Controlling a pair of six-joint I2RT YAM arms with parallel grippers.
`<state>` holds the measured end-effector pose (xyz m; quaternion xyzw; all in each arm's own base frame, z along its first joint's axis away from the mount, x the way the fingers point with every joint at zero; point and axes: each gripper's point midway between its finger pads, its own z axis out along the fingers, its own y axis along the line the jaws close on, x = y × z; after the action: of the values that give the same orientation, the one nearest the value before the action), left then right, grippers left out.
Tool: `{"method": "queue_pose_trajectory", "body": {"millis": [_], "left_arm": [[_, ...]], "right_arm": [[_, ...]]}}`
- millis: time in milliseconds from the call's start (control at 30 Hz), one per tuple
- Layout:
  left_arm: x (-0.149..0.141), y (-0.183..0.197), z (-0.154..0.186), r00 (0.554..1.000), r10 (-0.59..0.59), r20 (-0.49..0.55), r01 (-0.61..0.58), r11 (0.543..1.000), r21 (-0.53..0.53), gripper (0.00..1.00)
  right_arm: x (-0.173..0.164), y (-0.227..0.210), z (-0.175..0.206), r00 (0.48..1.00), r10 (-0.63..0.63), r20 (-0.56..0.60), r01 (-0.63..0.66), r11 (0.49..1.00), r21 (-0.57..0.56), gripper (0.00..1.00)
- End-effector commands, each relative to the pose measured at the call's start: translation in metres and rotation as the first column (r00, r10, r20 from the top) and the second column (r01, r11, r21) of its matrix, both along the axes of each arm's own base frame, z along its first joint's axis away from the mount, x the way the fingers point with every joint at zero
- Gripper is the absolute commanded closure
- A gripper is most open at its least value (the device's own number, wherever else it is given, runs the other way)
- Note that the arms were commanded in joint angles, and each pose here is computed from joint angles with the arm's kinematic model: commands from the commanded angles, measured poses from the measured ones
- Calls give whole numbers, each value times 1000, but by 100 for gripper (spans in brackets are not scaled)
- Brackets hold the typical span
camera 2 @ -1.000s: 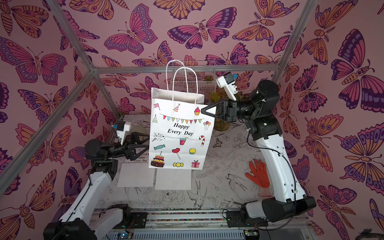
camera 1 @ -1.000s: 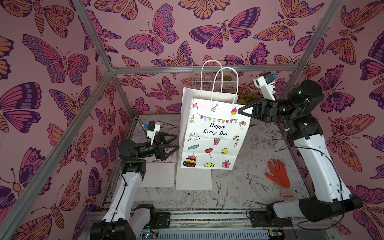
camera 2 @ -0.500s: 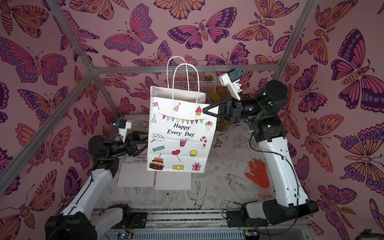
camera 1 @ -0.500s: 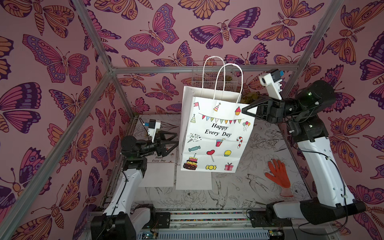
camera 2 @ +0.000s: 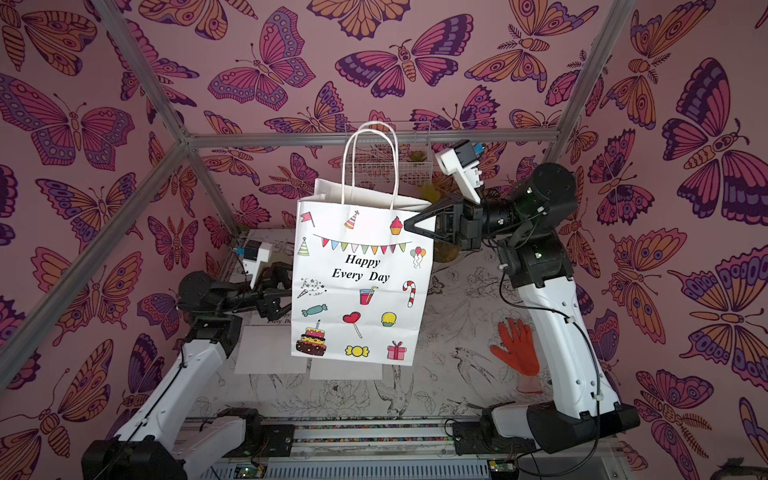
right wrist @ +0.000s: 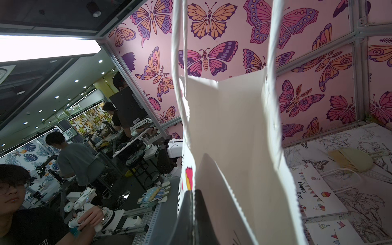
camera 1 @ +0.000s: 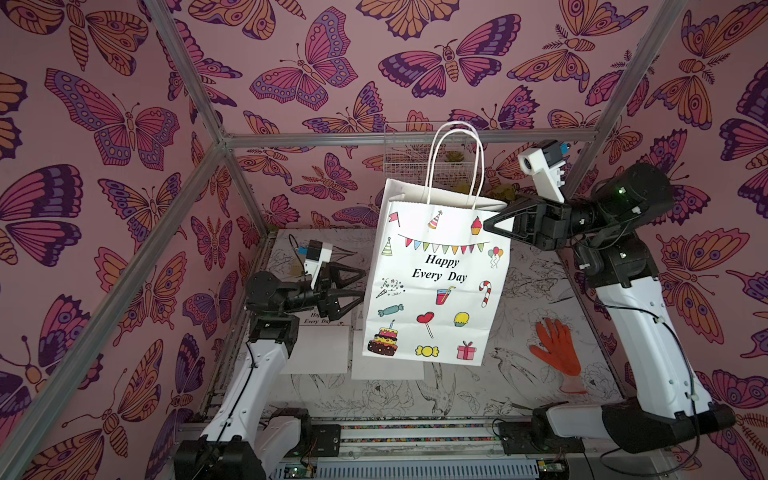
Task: Put away the paper bag
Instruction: Press the paper bag.
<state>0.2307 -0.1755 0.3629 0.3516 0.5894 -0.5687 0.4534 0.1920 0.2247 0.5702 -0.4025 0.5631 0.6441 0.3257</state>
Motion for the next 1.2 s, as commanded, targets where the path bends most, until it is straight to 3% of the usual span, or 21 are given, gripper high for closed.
{"method": "queue_pose_trajectory", "body": {"millis": [0,233,567,833,967,1167], "left_arm": [[-12,-3,13,997,-29,69,28,1000,9,12],[-3,17,11,995,88,51,-89,996,1,11],[-5,21,7,995,89,45,-90,996,8,11],[12,44,9,968,248,-28,-247,969,18,12],[2,39,12,980,197,-17,-197,980,21,11],[-13,11,3,999,9,-42,-7,999,37,11]], "right_arm": [[-7,0,2,999,12,33,-12,1000,6,100],[-13,-1,2,999,17,46,-17,1000,5,100],[-10,0,2,999,17,42,-17,1000,4,100],[-10,0,2,999,14,39,-14,1000,4,100],[-8,0,2,999,13,40,-13,1000,5,100],[-6,1,1,999,10,34,-10,1000,6,100]]}}
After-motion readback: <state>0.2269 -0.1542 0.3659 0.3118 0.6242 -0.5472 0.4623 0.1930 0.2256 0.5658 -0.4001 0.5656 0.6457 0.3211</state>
